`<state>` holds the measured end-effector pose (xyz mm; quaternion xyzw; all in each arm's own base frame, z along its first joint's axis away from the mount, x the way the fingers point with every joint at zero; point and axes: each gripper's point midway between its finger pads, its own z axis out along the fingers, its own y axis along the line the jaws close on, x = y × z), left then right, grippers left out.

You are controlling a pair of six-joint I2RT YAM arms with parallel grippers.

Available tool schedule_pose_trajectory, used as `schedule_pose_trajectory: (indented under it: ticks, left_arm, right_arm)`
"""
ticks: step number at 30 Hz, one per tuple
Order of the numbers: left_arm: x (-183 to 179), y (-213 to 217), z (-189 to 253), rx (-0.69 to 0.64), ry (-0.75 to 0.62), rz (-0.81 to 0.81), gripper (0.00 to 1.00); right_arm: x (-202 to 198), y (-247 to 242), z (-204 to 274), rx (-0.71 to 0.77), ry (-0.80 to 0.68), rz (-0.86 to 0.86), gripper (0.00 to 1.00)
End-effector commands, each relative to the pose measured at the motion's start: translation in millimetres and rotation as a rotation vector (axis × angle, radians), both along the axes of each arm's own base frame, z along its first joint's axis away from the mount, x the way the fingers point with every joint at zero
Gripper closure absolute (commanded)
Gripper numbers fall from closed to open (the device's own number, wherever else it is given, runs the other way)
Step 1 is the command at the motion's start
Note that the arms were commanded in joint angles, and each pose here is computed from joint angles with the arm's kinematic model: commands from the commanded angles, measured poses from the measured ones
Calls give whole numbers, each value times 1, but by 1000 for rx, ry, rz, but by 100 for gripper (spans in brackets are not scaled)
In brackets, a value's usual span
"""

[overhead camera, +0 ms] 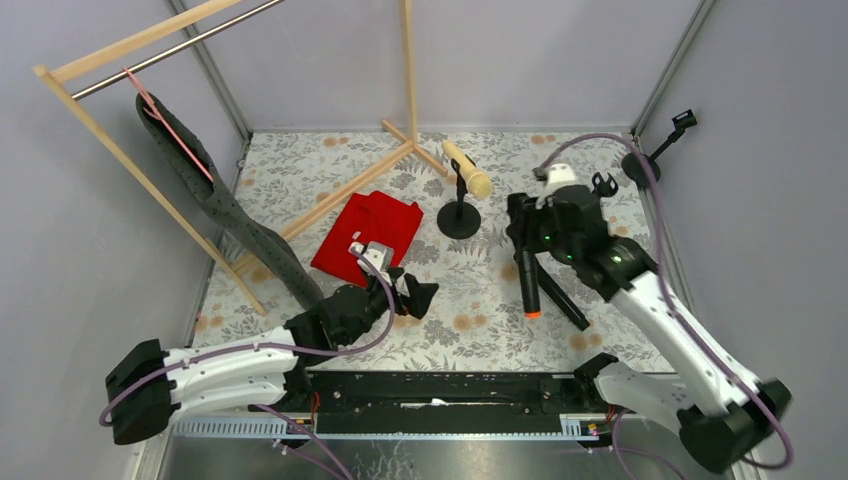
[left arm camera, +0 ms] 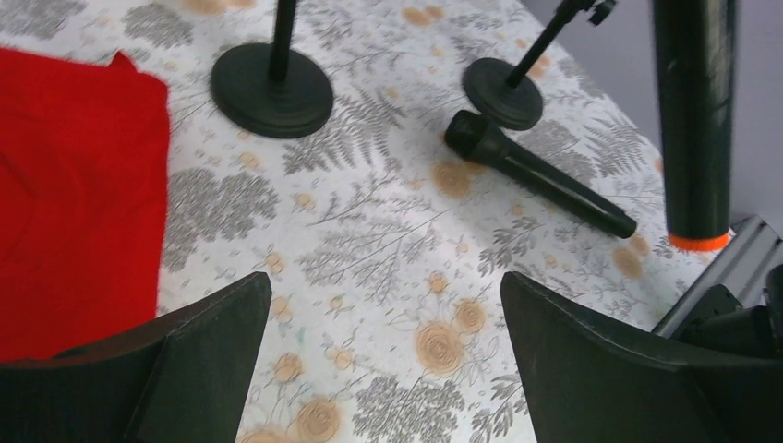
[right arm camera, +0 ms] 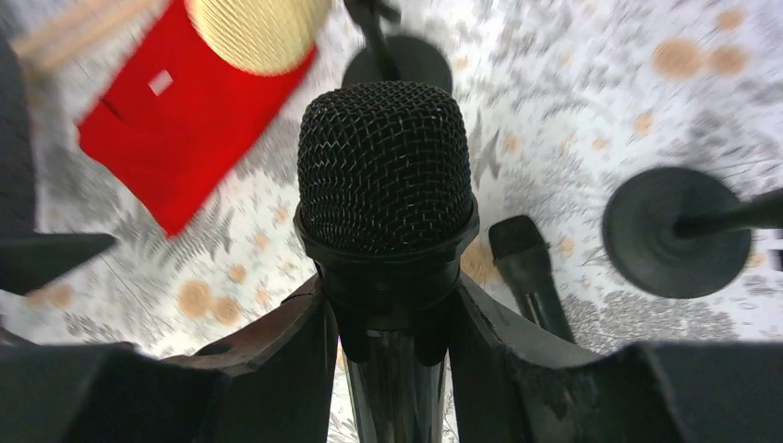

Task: Attach the microphones to the stand

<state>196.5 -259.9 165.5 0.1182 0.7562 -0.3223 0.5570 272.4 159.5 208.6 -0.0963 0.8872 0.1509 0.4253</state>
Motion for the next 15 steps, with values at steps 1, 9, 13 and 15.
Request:
schedule_pose_trajectory:
  ticks: [1, 9, 13, 15]
  left_arm:
    - [-7, -36, 38, -122, -141, -142, 1]
    - [-20, -127, 55, -117, -330, -278, 1]
    - [-17, -173, 63, -157, -428, -334, 1]
    - [-17, -196, 73, -183, -487, -372, 1]
  right_arm:
    - [-12, -25, 91, 97, -223, -97, 100]
    - [-54, -73, 215, 264, -545, -213, 100]
    - [-79, -104, 263, 314, -677, -290, 100]
    - [-91, -116, 280, 327, -720, -310, 100]
